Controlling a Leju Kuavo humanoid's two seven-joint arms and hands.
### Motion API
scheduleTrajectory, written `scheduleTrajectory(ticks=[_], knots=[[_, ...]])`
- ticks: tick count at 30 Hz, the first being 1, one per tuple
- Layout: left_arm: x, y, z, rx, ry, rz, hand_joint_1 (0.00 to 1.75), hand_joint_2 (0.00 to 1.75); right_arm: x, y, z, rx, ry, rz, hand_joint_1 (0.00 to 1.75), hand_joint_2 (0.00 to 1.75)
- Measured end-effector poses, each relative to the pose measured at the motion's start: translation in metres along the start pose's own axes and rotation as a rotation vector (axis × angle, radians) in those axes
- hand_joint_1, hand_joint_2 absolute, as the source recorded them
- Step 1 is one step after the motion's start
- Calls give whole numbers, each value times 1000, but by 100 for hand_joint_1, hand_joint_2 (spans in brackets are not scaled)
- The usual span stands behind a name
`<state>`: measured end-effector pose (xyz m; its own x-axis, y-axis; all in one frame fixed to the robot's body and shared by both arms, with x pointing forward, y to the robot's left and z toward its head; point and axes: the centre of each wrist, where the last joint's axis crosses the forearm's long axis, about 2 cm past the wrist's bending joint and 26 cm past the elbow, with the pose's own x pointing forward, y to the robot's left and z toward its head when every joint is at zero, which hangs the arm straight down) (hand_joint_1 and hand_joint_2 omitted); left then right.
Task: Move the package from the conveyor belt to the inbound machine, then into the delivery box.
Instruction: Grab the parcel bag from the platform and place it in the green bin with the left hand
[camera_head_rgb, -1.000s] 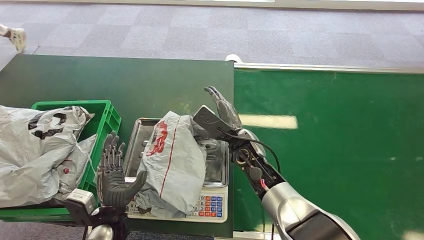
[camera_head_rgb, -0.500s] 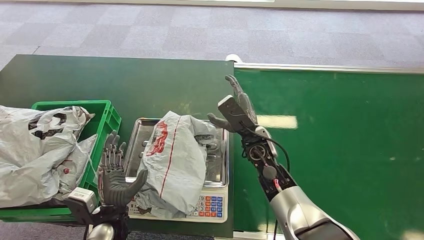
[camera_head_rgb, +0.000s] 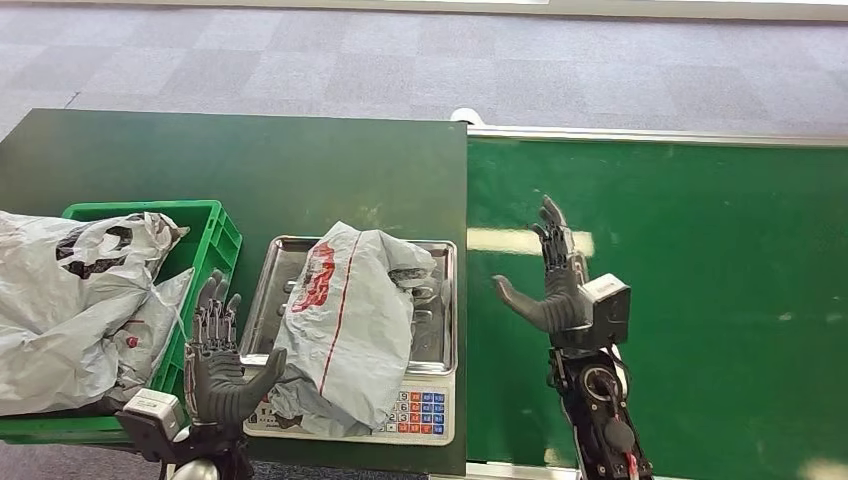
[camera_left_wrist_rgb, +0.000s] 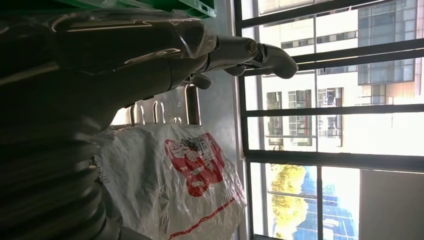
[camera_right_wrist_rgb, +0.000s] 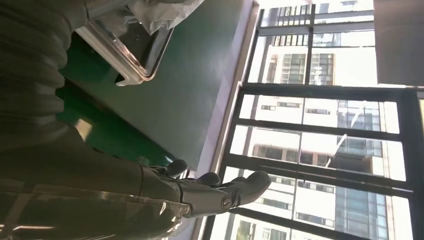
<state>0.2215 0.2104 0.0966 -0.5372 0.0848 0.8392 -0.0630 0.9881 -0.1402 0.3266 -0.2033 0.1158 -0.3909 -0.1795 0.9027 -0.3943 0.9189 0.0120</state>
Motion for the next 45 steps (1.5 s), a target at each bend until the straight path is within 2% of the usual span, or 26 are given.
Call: scheduleTrajectory(ticks=[9,12,16,20,26,42,45], knots=[[0,2,0,5,-2,-5,0,175,10,-9,14,-41,-39,6,0,175],[1,2,0,4,-4,-4,0,175,11,-10,20,-59,-45,-46,0,175],[3,3,2,0,-5,-8,0,175,7,-9,50,-108,-23,-119,0,175],[5,5,6,-16,-6,-17,0,175,2,0,90,-138,40,-91,0,175],[6,7,13,-33,4,-33,0,175,5,7,113,-154,69,-31,0,175],[9,8,9,-41,-15,-57,0,175,11,8,119,-147,50,0,0,175],[10,9,10,-53,-18,-122,0,175,11,9,122,-151,51,0,0,175]])
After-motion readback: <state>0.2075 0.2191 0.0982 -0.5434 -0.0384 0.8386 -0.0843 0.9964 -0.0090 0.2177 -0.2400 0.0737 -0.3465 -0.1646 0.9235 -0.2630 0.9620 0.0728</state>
